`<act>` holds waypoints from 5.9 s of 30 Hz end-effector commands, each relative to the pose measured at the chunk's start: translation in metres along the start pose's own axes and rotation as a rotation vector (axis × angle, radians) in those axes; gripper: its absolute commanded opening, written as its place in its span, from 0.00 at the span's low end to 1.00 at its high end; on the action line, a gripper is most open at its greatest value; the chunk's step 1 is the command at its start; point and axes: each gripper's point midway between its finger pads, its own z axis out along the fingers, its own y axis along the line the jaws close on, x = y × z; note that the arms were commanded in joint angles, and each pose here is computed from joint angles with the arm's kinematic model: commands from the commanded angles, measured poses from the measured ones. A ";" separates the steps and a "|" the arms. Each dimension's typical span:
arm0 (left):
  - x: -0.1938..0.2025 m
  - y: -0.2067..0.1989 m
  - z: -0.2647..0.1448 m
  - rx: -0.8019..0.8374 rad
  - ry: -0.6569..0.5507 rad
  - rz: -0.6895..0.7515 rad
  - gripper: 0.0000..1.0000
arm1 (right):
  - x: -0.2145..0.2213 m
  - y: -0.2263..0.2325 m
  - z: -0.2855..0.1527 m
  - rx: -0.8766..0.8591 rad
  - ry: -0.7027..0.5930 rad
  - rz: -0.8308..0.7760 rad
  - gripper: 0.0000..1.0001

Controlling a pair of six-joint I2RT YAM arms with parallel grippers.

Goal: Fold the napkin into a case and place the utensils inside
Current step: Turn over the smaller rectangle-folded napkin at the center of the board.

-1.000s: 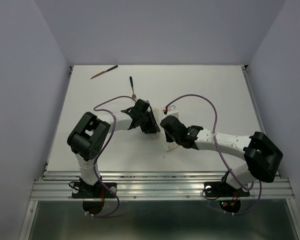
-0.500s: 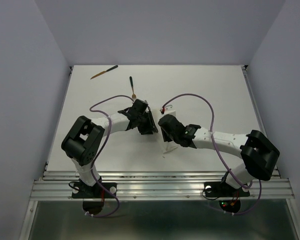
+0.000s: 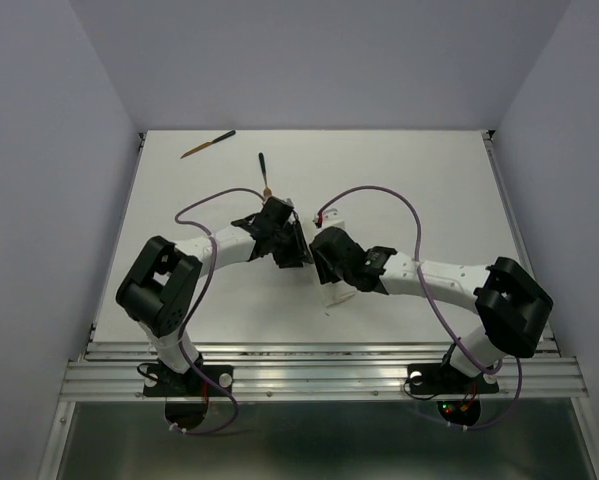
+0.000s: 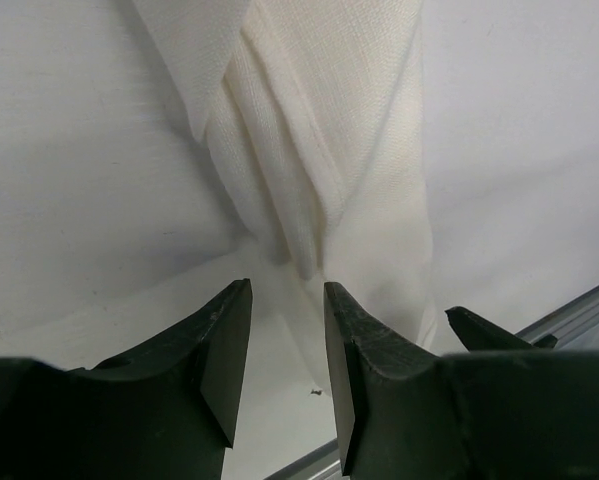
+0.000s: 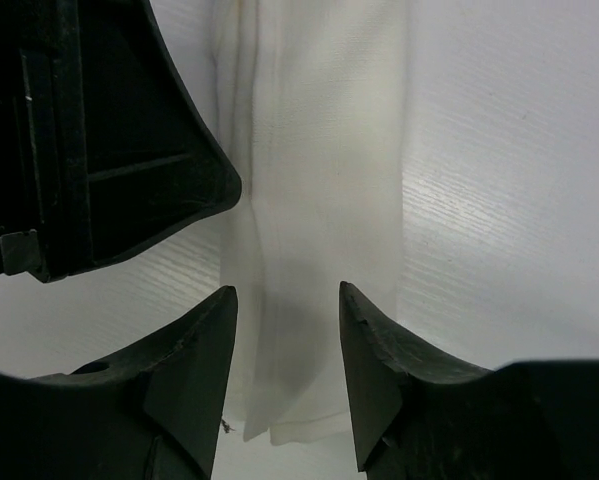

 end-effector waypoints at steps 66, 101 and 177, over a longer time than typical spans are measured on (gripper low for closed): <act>-0.092 0.096 -0.093 -0.105 -0.292 -0.151 0.41 | -0.026 0.050 0.058 -0.004 -0.019 0.033 0.01; -0.113 0.126 -0.138 -0.172 -0.393 -0.188 0.41 | -0.095 0.116 -0.002 -0.800 -0.124 0.317 0.01; -0.140 -0.006 0.004 0.063 -0.136 0.025 0.00 | -0.020 -0.016 0.052 -0.780 0.054 0.477 0.62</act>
